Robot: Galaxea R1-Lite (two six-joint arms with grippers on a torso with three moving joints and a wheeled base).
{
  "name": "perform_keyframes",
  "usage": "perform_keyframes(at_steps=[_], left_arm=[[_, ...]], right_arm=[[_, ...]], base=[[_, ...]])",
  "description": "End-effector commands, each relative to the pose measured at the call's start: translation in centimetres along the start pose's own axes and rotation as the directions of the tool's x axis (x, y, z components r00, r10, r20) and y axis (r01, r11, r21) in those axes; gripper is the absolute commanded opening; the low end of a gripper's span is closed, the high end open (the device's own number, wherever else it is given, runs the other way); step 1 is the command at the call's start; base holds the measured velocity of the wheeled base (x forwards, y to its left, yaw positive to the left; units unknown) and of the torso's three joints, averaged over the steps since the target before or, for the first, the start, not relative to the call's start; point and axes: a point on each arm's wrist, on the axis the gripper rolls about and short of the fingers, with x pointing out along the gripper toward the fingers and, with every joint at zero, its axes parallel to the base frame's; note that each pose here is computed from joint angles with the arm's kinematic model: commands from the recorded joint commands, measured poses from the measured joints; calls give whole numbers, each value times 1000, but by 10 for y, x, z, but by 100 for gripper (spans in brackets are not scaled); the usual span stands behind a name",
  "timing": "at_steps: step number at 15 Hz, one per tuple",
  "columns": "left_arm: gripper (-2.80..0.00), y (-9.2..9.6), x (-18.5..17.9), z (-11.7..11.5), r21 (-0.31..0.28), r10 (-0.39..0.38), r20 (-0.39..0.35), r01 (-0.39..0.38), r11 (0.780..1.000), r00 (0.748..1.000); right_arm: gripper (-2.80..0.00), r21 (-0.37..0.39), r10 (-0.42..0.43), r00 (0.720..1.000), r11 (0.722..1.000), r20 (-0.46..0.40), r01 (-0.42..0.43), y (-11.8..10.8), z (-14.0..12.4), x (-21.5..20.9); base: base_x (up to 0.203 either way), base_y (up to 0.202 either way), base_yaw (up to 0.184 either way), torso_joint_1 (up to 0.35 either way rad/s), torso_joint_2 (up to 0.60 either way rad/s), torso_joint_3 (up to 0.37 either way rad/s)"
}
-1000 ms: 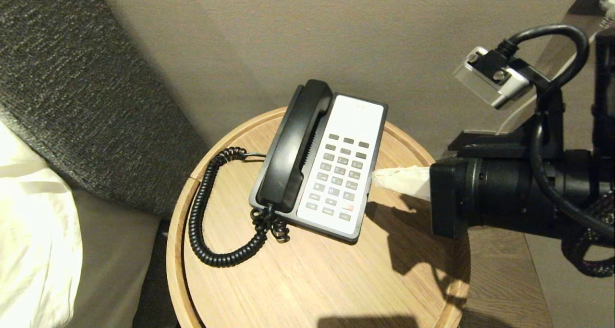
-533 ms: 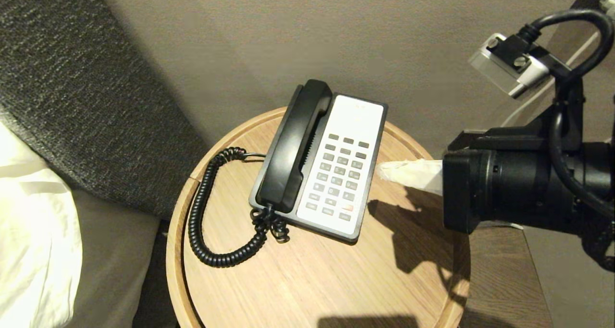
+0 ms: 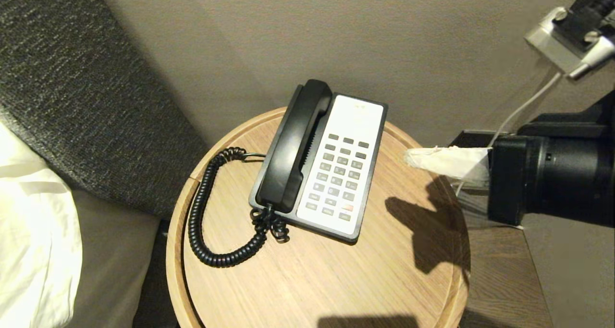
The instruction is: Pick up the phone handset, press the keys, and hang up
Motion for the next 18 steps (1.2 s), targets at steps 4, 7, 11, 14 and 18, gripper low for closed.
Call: perform_keyframes(at_steps=[4,7,11,14,18], left_arm=[[-280,0,1,-4,0,0,-16,0,1000,1000],[-280,0,1,-4,0,0,-16,0,1000,1000],[-280,0,1,-4,0,0,-15,0,1000,1000],[-280,0,1,-4,0,0,-16,0,1000,1000],[-280,0,1,-4,-1,0,-16,0,1000,1000]], right_arm=[[-280,61,-205,974,978,99,200,-42,-9,-51],[-280,157,-430,890,899,150,408,-81,-56,-110],[-280,147,-494,832,869,251,472,-73,-159,-162],[-280,65,-512,787,849,344,524,-69,-223,-168],[-280,88,-579,741,804,341,588,-74,-249,-162]], base=[[0,0,0,0,0,0],[0,0,0,0,0,0],[0,0,0,0,0,0],[0,0,0,0,0,0],[0,0,0,0,0,0]])
